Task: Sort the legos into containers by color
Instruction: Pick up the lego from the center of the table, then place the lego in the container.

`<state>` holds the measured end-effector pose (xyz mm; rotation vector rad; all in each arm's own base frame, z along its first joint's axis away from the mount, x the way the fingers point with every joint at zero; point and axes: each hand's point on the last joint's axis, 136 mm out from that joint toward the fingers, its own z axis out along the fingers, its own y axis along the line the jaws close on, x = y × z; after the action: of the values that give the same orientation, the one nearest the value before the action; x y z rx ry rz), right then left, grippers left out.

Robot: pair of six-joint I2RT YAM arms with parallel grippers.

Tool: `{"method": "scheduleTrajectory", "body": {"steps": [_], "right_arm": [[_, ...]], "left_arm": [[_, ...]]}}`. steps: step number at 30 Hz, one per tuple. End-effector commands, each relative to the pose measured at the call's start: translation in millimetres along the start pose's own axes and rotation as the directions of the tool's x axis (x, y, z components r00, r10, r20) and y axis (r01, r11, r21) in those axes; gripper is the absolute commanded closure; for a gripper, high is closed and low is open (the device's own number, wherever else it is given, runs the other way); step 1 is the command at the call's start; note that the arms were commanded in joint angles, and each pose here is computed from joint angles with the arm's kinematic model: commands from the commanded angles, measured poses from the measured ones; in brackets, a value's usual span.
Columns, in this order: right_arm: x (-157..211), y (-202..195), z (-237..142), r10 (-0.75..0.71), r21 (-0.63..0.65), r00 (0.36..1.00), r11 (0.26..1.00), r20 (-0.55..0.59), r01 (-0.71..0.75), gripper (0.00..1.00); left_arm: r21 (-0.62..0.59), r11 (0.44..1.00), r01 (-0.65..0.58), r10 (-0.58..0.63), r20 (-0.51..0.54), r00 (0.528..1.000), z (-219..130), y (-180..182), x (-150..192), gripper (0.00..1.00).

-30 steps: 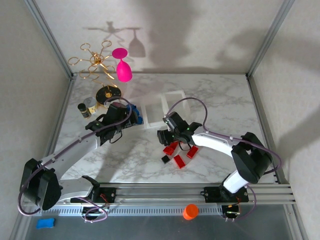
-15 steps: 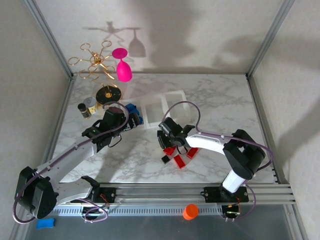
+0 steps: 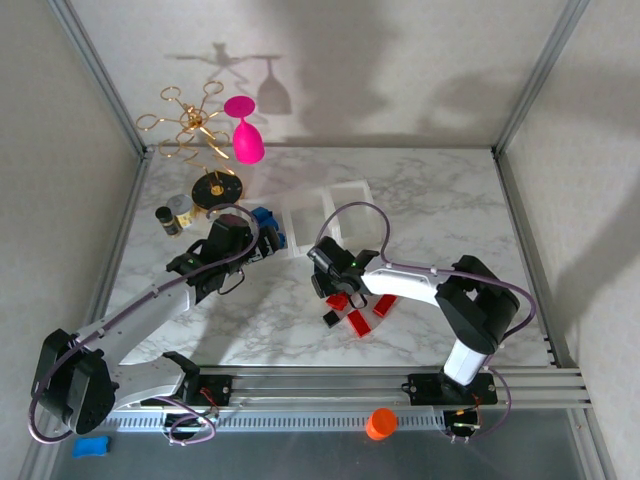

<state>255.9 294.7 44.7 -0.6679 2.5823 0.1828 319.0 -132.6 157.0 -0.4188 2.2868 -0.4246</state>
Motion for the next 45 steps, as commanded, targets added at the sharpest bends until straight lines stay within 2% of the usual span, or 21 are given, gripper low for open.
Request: {"method": "scheduleTrajectory", "body": {"steps": [1,15,26,35,45], "right_arm": [[7,7,4,-0.026,-0.001,0.999,1.0,-0.027,0.026,0.48],[14,5,4,-0.034,0.02,0.998,0.999,-0.044,0.034,0.65],[-25,14,-28,-0.011,-0.026,0.997,1.0,0.077,0.013,0.68],[-102,16,-53,0.032,-0.081,0.971,0.997,0.239,-0.013,0.69],[-181,-6,-26,0.045,-0.011,0.934,0.999,0.354,-0.044,0.7]], "left_arm": [[-0.012,1.0,-0.006,0.006,-0.001,1.0,-1,4,4,0.0],[-0.014,1.0,0.001,0.0,0.003,1.0,-4,4,3,0.0],[0.024,1.0,0.006,-0.007,0.039,0.999,-10,-12,-16,0.0],[0.012,1.0,0.012,-0.013,0.096,0.995,-12,-23,-42,0.0],[-0.026,0.998,0.051,-0.046,0.175,0.984,-21,-18,-73,0.0]]}}
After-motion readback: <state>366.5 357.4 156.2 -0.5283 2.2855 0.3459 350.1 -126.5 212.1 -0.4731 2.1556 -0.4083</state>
